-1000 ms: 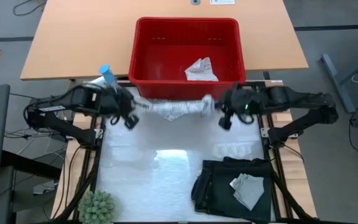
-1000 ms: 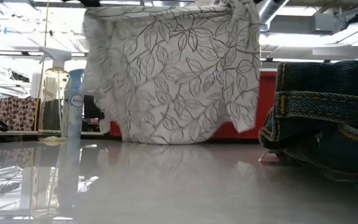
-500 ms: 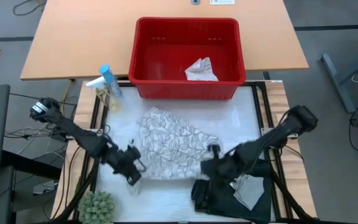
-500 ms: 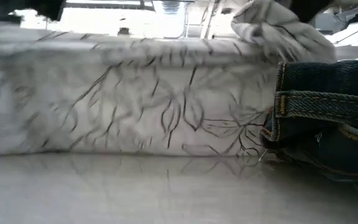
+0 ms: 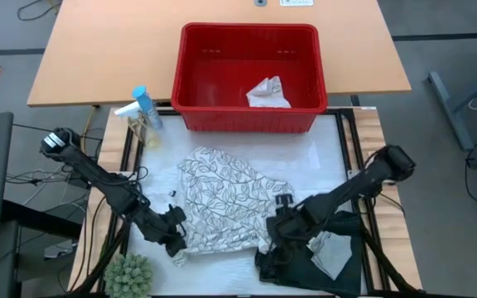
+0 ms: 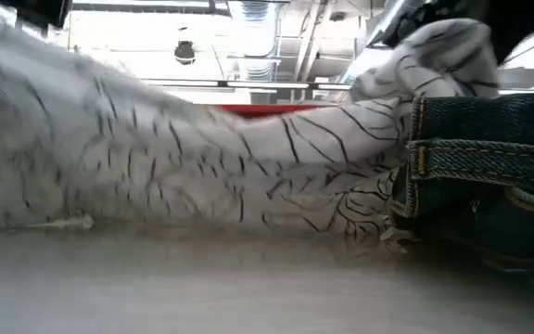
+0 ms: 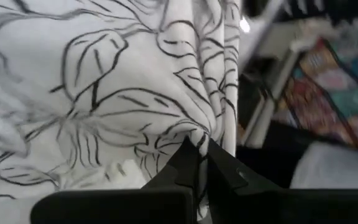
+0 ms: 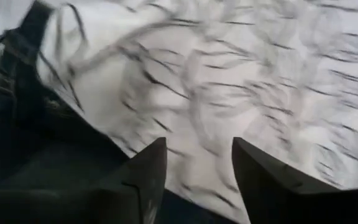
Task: Fold Laundry from Bin
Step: Fold the white from the red laundry bin
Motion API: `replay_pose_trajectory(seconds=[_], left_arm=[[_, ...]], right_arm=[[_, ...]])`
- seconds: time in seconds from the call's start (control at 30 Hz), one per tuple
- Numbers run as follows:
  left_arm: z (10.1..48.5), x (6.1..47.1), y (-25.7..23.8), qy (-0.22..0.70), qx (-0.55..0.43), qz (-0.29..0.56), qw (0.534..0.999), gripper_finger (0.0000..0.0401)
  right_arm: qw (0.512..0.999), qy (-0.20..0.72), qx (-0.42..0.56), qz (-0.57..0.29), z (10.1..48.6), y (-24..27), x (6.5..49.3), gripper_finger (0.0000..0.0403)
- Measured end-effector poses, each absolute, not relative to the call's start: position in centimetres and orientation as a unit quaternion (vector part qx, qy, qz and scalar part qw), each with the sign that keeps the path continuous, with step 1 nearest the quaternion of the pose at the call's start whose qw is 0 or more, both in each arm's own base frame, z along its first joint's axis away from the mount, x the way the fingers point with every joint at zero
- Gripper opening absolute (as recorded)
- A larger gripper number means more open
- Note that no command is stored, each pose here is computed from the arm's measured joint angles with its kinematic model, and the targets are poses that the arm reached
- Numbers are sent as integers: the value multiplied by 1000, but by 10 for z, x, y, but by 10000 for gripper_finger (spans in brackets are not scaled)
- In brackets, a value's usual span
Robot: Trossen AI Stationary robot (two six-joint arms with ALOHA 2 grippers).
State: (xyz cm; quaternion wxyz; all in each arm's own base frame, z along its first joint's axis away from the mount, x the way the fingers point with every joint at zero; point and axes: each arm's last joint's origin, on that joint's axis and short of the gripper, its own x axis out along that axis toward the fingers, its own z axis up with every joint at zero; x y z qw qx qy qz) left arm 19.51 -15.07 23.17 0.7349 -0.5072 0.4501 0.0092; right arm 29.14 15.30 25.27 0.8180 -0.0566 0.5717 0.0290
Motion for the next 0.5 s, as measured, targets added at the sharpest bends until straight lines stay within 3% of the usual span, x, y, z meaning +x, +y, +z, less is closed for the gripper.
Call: replay_pose_trajectory(seconds=[0.23, 0.5], left_arm=[[240, 192, -158, 491, -486, -60, 721, 0], [231, 190, -146, 446, -399, 34, 801, 1]], right_arm=[[832, 548, -8, -83, 288, 115, 272, 223], [859, 495, 35, -127, 288, 89, 299, 222]])
